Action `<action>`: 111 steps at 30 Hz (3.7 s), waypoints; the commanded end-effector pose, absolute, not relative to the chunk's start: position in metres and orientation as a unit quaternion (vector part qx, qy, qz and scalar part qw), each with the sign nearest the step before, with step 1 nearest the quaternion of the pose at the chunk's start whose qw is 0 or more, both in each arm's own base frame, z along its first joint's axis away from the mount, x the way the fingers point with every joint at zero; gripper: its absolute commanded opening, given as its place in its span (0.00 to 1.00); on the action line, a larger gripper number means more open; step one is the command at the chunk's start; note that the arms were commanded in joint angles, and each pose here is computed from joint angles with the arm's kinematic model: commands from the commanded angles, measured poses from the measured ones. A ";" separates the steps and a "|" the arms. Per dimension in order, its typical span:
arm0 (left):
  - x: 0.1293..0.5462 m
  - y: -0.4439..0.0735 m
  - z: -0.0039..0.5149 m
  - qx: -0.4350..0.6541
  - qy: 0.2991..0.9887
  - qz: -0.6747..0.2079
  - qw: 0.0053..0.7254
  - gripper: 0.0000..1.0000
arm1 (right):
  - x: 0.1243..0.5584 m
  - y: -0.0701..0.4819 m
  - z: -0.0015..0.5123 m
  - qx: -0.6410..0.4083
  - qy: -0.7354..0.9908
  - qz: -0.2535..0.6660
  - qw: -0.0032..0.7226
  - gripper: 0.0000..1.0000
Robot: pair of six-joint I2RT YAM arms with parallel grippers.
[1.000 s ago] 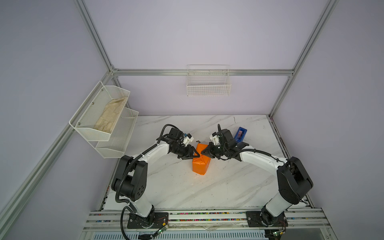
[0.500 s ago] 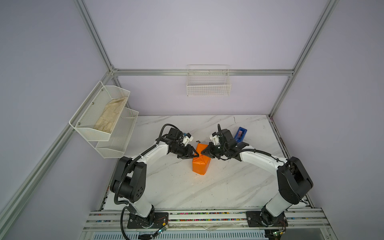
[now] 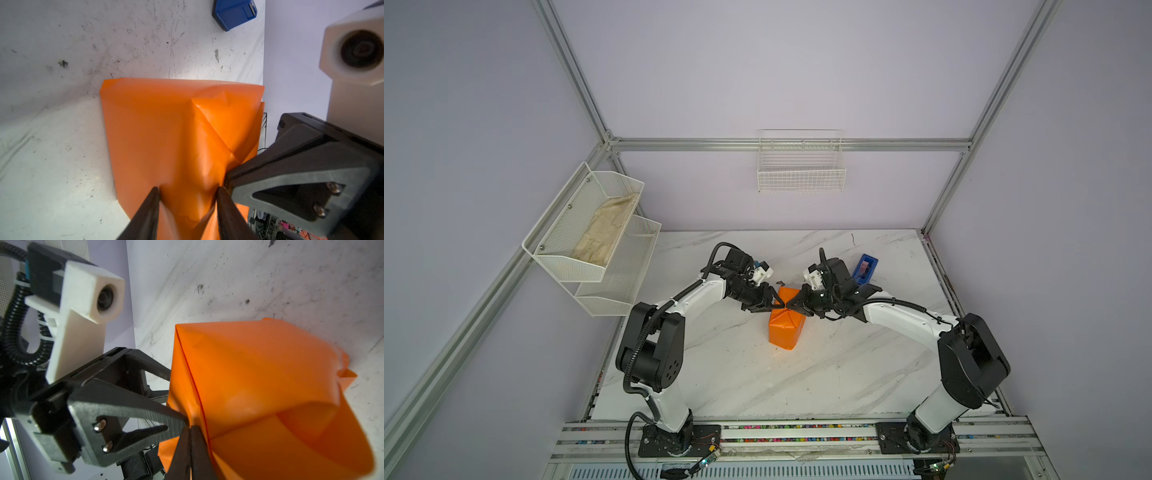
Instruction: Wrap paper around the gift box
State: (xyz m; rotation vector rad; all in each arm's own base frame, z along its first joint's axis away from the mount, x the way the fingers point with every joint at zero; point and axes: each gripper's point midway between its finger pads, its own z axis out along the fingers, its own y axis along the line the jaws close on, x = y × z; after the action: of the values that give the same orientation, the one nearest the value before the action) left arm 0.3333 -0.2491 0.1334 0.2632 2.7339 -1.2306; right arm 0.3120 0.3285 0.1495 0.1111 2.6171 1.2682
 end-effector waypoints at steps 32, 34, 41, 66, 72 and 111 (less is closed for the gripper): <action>0.317 -0.241 0.093 0.092 0.924 -0.369 0.029 0.36 | 0.431 0.079 0.160 0.230 0.837 0.443 0.226 0.29; 0.316 -0.241 0.092 0.093 0.924 -0.371 0.027 0.36 | 0.443 0.070 0.149 0.239 0.829 0.452 0.225 0.30; 0.315 -0.240 0.093 0.093 0.924 -0.371 0.026 0.36 | 0.466 0.078 0.109 0.252 0.799 0.511 0.192 0.35; 0.307 -0.238 0.091 0.090 0.925 -0.369 0.018 0.36 | 0.462 0.100 0.124 0.252 0.787 0.537 0.170 0.00; 0.306 -0.237 0.091 0.091 0.925 -0.368 0.016 0.36 | 0.435 0.119 0.130 0.250 0.794 0.533 0.152 0.00; 0.306 -0.240 0.089 0.148 0.920 -0.362 0.004 0.37 | 0.359 0.171 0.166 0.094 0.876 0.438 0.177 0.00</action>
State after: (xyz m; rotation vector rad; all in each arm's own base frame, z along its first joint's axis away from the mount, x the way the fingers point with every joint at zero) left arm 0.3287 -0.2516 0.1284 0.4243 2.6895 -1.2703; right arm 0.3769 0.1376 0.1392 0.4508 2.4512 1.1434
